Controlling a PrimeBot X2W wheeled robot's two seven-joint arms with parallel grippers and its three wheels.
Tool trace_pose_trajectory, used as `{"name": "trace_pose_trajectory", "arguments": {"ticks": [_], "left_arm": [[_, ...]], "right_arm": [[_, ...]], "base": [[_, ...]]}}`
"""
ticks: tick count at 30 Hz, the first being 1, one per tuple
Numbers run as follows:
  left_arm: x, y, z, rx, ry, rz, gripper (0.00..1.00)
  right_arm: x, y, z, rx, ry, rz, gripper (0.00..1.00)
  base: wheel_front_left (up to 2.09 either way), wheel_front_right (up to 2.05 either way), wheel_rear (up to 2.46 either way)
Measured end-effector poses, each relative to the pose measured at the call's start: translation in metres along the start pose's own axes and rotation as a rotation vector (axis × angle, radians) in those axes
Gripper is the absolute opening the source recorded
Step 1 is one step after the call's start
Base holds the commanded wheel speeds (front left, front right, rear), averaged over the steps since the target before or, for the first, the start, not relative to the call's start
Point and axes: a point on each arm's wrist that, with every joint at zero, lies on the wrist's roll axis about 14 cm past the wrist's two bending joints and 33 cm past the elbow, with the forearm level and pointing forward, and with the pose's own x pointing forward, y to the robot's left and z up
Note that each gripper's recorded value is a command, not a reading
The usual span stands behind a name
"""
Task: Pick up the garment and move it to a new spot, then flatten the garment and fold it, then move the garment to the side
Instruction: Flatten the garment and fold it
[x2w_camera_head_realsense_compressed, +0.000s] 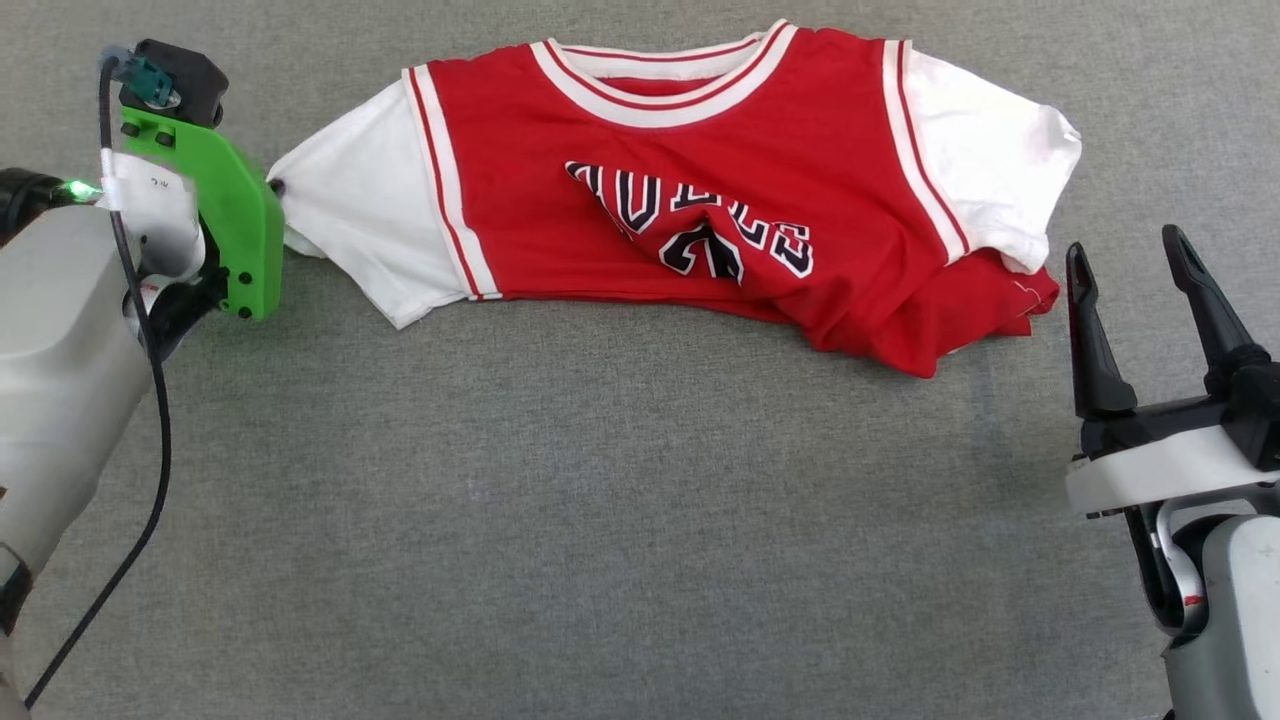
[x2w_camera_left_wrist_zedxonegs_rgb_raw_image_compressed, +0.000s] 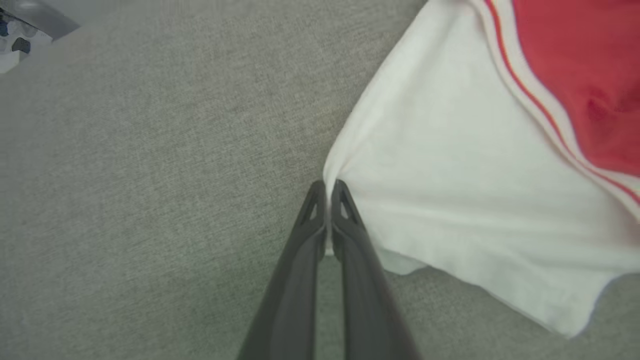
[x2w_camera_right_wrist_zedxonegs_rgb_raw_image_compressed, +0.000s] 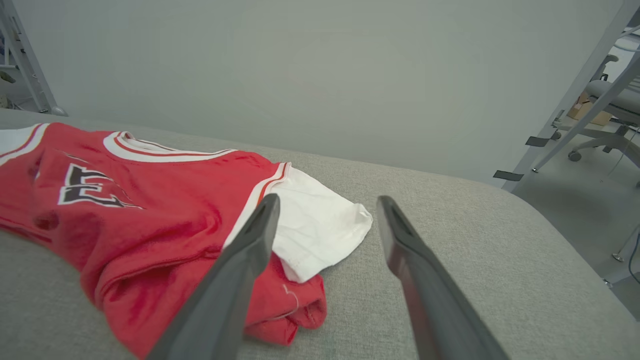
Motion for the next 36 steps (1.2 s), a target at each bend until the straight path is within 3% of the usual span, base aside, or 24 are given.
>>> {"name": "trace_pose_trajectory", "arguments": {"ticks": [7, 12, 21, 28, 36], "left_arm": [[-0.029, 0.001, 0.056, 0.007, -0.348, 0.02, 1.0], [-0.062, -0.003, 0.08, -0.03, -0.573, 0.046, 1.0], [-0.131, -0.01, 0.093, -0.069, -0.799, 0.145, 1.0], [-0.172, -0.004, 0.051, -0.09, -0.867, 0.289, 1.0], [-0.194, -0.003, 0.021, -0.135, -0.909, 0.387, 1.0]], "right_arm": [[0.01, -0.006, 0.035, -0.063, -0.068, 0.042, 1.0], [0.018, 0.001, 0.061, -0.1, -0.055, 0.13, 1.0], [0.008, 0.026, 0.047, -0.186, 0.305, 0.398, 1.0], [-0.016, 0.046, 0.017, -0.266, 0.624, 0.566, 1.0], [-0.022, 0.064, -0.023, -0.329, 0.832, 0.665, 1.0]], "base": [[0.0, 0.0, 0.0], [0.0, 0.0, 0.0], [0.0, 0.0, 0.0], [0.0, 0.0, 0.0], [0.0, 0.0, 0.0]]}}
